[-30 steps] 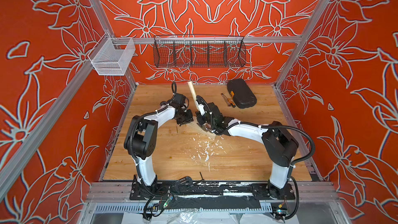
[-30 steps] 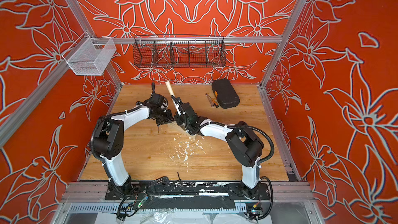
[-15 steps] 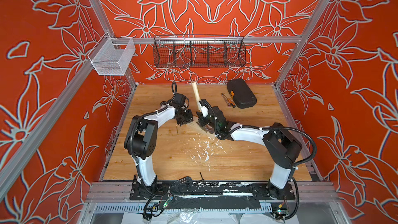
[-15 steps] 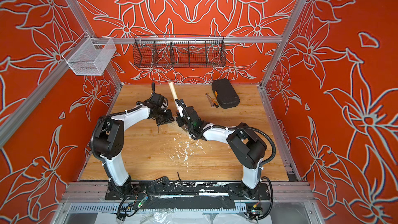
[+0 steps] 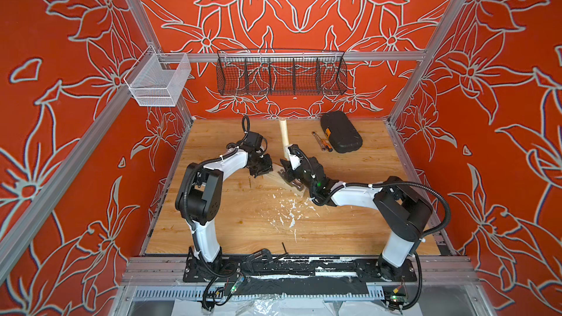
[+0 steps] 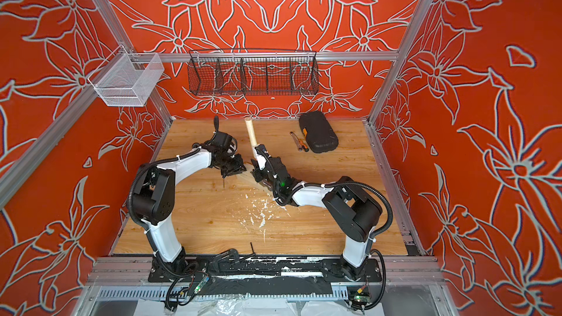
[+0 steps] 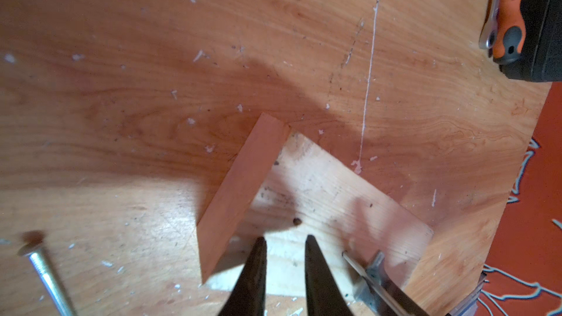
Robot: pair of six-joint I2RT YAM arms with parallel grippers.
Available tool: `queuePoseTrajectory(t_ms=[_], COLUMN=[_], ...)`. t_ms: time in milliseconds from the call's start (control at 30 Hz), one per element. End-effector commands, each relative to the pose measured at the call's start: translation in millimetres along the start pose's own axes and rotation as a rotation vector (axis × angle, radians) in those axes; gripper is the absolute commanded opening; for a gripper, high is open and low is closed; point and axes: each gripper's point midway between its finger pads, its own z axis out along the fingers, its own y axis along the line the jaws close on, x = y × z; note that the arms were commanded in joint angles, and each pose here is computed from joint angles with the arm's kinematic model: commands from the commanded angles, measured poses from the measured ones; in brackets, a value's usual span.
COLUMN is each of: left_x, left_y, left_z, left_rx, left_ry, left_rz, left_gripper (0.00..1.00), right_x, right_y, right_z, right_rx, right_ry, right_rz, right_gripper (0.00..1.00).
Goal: Use a claw hammer to pull out a nail
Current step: Remove the nail from the mounting plate.
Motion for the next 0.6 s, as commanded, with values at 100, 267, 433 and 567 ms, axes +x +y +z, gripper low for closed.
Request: queuePoseTrajectory(t_ms=[100, 267, 433, 567], left_x=[33, 34, 34, 34], left_y=[48, 49, 50, 51], left_z=[23, 24, 23, 24], left_rx=[-0.162, -0.163, -0.165, -0.169], left_ry=[0.107, 0.109, 0.107, 0.108], left_rz=[-0.066, -0.069, -0.068, -0.071], left_gripper=[0.24, 0.23, 0.23, 0.23], right_x=[-90, -102, -107, -111], right_y=[3, 5, 5, 6], right_z=[-24, -27, -30, -32], right_rx=[-0.019, -0.026, -0.028, -0.031], right_ry=[-0.272, -0.288, -0.309, -0.326], right_rz=[0.028, 0.030, 0.039, 0.044], right_gripper=[0.00, 0.00, 0.00, 0.00])
